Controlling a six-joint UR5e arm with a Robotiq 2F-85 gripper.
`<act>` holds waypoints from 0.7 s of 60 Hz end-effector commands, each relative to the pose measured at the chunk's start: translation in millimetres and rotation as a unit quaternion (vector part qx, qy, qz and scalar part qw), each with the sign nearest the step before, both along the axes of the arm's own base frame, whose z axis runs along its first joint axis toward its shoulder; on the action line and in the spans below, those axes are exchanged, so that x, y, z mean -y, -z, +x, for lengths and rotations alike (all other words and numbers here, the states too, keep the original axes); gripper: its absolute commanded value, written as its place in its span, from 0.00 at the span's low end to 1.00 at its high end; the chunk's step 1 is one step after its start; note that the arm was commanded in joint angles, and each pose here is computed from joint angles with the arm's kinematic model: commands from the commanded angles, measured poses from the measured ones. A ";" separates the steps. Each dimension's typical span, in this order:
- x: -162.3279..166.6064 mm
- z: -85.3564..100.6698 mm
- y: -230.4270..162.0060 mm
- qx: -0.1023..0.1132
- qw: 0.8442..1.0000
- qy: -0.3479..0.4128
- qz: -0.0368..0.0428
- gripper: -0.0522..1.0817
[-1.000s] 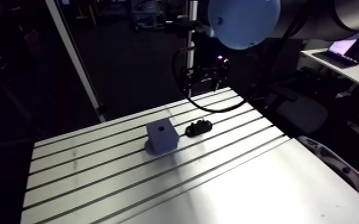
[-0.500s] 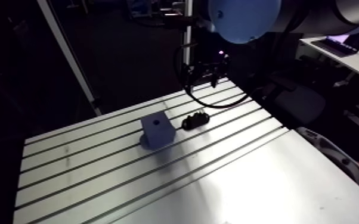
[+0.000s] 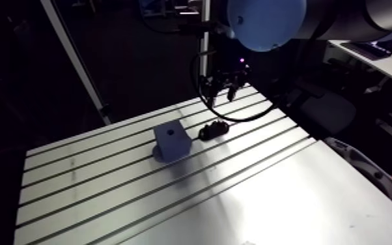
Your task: Pick up the M10 bolt and insert it into the hex recess until seated.
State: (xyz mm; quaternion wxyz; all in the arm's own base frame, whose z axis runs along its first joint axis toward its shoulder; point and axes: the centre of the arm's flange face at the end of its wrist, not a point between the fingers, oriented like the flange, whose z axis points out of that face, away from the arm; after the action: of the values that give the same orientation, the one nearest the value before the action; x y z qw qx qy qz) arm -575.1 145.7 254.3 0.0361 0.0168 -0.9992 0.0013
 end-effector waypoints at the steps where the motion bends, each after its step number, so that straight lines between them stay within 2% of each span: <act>1: -0.3 0.4 6.8 0.006 1.000 -0.002 -0.002 0.37; 42: 1.2 3.9 26.6 0.016 1.000 -0.012 -0.006 0.39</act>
State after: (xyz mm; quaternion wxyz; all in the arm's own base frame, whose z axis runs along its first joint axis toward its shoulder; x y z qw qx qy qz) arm -572.4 145.0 232.0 0.0233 0.0283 -0.9993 0.0066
